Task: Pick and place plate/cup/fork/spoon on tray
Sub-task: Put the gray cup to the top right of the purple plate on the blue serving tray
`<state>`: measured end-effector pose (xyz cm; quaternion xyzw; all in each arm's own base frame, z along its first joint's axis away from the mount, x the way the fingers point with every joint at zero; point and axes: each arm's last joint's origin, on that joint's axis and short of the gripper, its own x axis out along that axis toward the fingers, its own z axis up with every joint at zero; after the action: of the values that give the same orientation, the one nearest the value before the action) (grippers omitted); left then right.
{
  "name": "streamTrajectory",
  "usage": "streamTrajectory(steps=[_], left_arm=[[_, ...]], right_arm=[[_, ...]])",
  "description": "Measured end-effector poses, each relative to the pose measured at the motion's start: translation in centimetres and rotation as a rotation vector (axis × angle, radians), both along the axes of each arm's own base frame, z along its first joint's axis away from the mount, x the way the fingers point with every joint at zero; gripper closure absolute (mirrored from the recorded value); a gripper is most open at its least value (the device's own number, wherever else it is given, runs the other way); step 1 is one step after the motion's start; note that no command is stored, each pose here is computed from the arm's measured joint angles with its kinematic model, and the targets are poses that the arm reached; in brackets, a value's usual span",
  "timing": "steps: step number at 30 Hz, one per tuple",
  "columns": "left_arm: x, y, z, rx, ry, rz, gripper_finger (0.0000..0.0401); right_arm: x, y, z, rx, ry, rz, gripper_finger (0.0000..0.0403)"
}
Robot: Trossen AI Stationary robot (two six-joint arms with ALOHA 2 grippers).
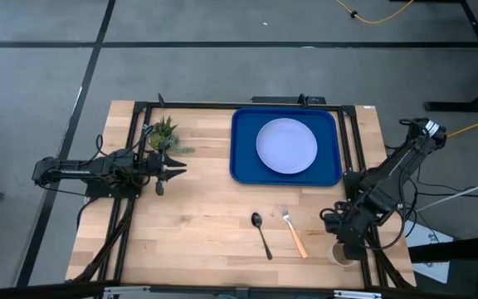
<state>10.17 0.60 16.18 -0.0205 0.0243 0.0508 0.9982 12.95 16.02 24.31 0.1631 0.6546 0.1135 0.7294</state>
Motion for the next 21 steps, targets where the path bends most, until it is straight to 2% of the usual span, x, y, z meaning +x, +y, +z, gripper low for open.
streamTrajectory(steps=[6, 21], left_arm=[[0.0, 0.0, 0.0, 0.0, 0.0, 0.0, 0.0322], [0.0, 0.0, 0.0, 0.0, 0.0, 0.0, 0.0322]], right_arm=[[-0.37, -0.44, -0.22, -0.064, 0.021, 0.005, 0.0338], [-0.42, -0.3, -0.16, -0.035, 0.02, 0.086, 0.0338]])
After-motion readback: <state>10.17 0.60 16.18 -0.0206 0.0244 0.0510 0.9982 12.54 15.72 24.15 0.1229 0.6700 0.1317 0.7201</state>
